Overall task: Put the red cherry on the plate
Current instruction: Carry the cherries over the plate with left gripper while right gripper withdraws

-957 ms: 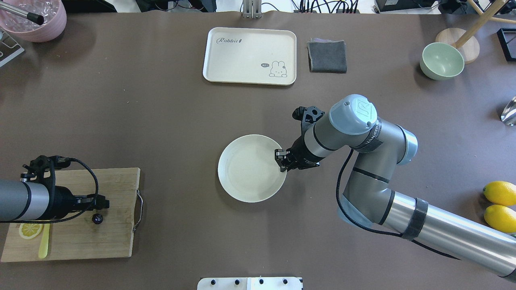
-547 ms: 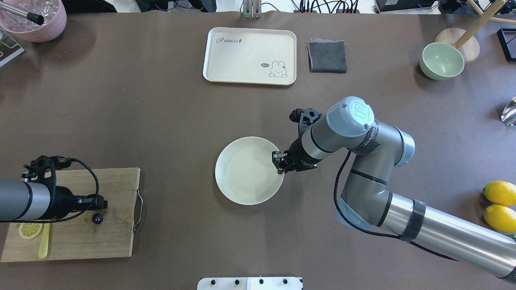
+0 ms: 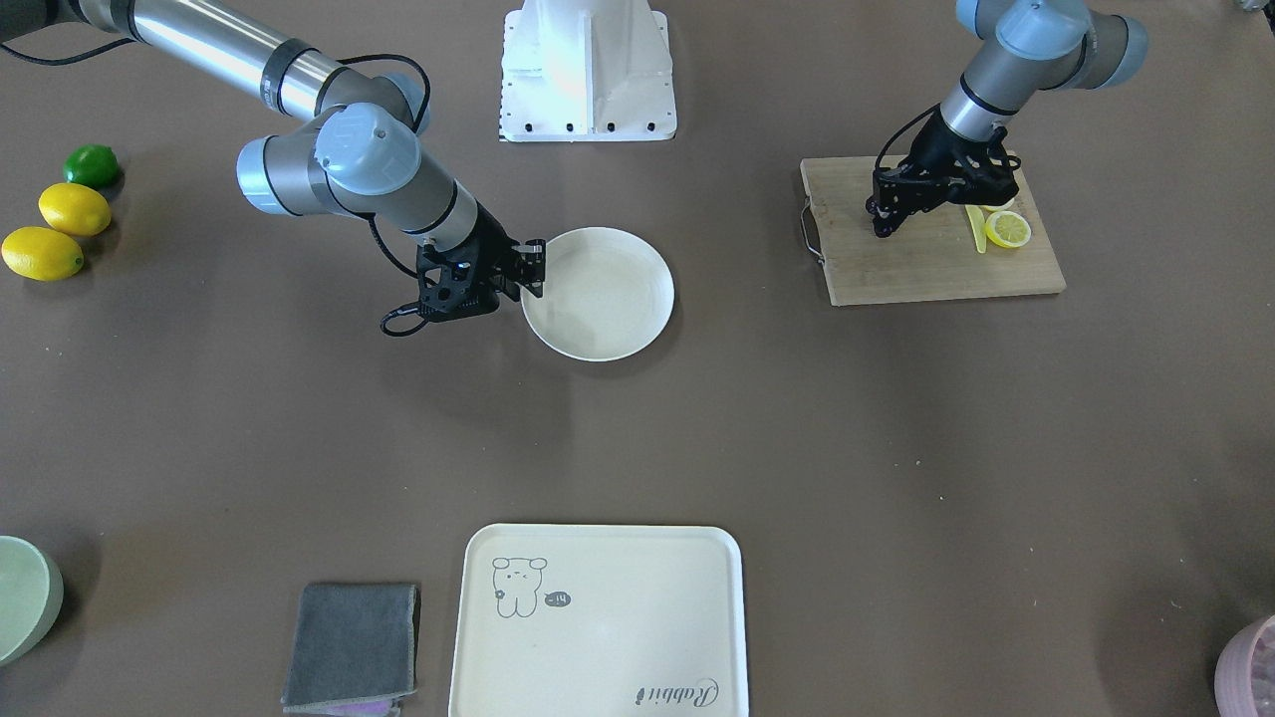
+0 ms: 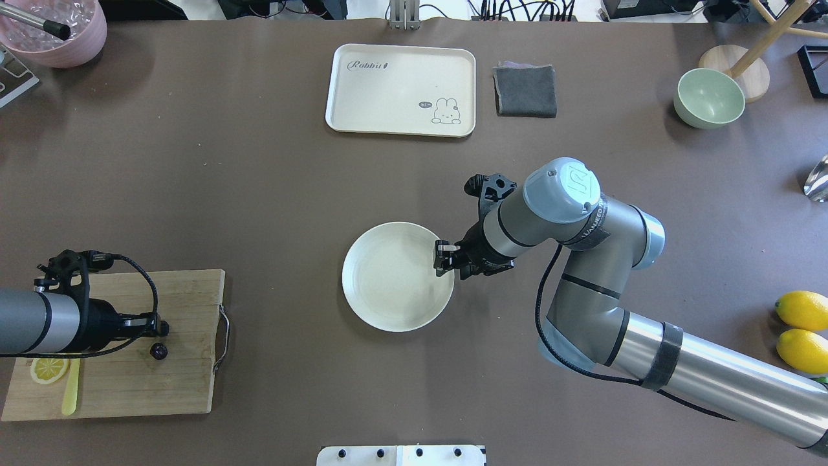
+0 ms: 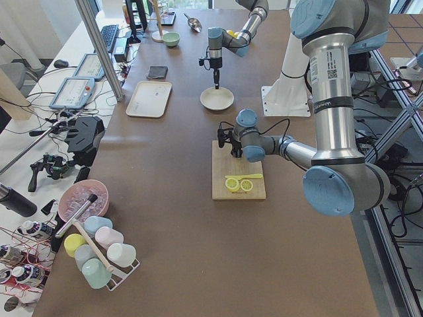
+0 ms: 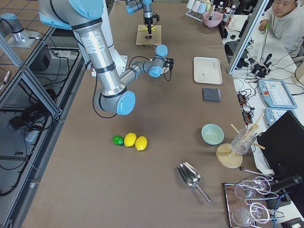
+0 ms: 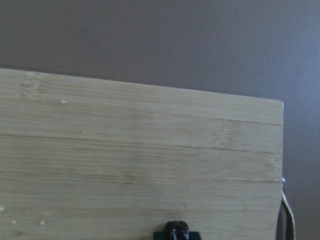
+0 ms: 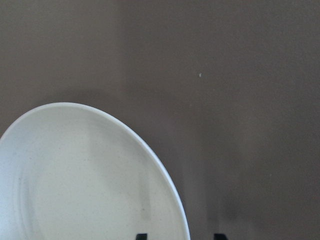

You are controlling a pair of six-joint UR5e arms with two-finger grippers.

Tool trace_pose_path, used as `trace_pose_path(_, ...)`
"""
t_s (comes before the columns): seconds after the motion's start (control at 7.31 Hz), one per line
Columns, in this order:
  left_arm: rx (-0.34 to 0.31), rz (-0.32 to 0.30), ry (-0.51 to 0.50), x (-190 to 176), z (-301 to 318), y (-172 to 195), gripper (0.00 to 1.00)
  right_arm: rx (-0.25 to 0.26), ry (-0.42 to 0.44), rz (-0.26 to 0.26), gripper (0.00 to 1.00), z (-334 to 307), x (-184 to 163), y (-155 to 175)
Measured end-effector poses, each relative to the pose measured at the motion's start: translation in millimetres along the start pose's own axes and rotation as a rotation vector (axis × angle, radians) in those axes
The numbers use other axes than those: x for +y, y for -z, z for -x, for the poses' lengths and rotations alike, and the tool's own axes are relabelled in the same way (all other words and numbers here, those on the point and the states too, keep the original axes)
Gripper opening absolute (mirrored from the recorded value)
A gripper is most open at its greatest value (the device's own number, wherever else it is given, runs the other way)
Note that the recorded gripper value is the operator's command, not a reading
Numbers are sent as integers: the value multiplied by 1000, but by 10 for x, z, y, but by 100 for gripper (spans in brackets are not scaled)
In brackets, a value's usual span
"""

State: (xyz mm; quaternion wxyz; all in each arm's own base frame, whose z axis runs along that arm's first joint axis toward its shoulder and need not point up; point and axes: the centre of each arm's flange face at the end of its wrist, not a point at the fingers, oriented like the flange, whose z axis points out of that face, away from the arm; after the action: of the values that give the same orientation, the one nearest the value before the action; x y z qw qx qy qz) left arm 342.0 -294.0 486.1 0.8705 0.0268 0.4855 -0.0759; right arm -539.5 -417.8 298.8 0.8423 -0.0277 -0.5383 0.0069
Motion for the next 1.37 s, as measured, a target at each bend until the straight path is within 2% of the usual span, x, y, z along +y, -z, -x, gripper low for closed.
trace_pose_path(0.27, 26, -5, -4, -31, -116, 51, 16, -19, -4, -27, 99, -38, -31, 220)
trace_pose_path(0.55, 92, -16, -10, -120, -612, 75, 16, -20, -23, -69, 99, -439, -123, 670)
trace_pose_path(0.82, 106, -18, 16, -269, -1605, 129, 16, 20, -16, -85, 99, -1141, -420, 1088)
trace_pose_path(1.09, 85, -11, 96, -375, -2652, 198, 17, 88, 61, -99, 99, -1976, -635, 1442)
trace_pose_path(1.37, 58, -34, 139, -447, -3351, -9, 17, 121, 111, -86, 99, -2707, -709, 1806)
